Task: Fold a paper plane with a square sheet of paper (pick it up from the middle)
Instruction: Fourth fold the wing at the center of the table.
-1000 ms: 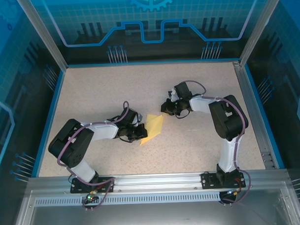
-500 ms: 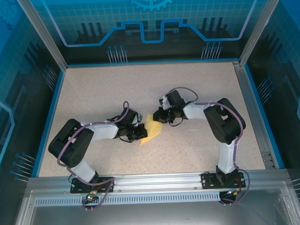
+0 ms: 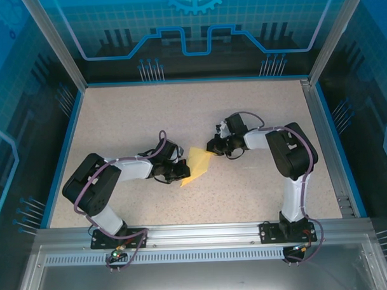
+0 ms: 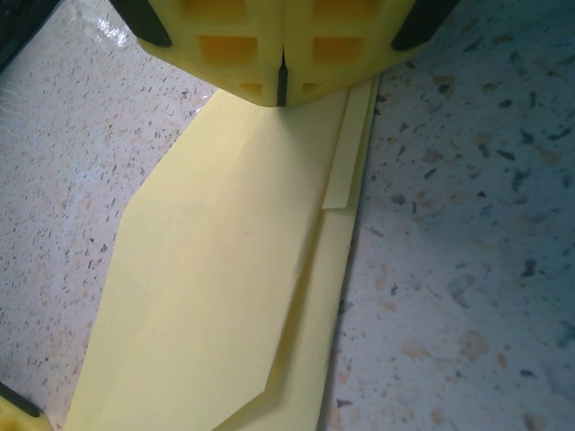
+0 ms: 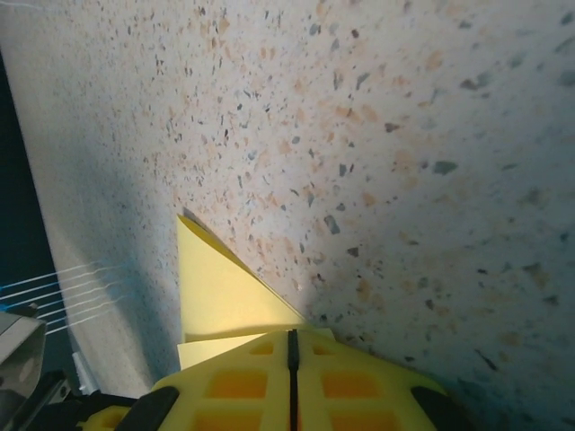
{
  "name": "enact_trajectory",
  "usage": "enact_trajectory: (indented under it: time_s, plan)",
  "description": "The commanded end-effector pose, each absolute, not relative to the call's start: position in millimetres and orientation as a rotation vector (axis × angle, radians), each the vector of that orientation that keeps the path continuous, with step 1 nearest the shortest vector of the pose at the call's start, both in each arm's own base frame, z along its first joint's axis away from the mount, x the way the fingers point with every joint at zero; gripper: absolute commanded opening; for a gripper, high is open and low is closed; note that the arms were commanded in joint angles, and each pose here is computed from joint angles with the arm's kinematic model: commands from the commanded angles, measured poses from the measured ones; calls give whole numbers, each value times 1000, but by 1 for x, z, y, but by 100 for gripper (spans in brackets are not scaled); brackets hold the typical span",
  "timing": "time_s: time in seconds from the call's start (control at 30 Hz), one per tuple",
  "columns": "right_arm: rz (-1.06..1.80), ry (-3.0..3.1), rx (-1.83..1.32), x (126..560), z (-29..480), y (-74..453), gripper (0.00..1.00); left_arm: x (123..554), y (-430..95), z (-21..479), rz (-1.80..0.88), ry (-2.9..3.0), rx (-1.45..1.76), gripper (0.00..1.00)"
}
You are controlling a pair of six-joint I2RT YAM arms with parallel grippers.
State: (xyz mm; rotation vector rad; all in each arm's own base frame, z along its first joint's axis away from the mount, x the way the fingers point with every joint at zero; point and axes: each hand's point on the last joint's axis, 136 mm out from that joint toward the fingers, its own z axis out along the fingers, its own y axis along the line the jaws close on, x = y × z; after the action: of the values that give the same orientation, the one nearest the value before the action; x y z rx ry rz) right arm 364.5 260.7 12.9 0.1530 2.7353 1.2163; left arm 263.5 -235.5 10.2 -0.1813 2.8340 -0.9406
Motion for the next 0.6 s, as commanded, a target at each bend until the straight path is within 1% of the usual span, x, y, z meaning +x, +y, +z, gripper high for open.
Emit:
enact_trajectory:
  time_s: [0.0, 0.13, 0.27, 0.33, 0.57]
  plan:
    - [1134, 2763, 241, 375, -15, 235, 8, 229, -189, -39, -603, 3030, -282, 3]
    - [1154, 2741, 245, 380, -5, 234, 8, 228, -189, -39, -610, 3030, -282, 3]
    - [1062, 2734, 221, 388, 14, 227, 9, 229, -190, -38, -611, 3027, -281, 3]
    - [1067, 2738, 207, 389, 20, 228, 9, 229, -190, -38, -613, 3028, -277, 3]
    - [1097, 2712, 114, 374, 49, 250, 9, 230, -191, -37, -622, 3024, -277, 3]
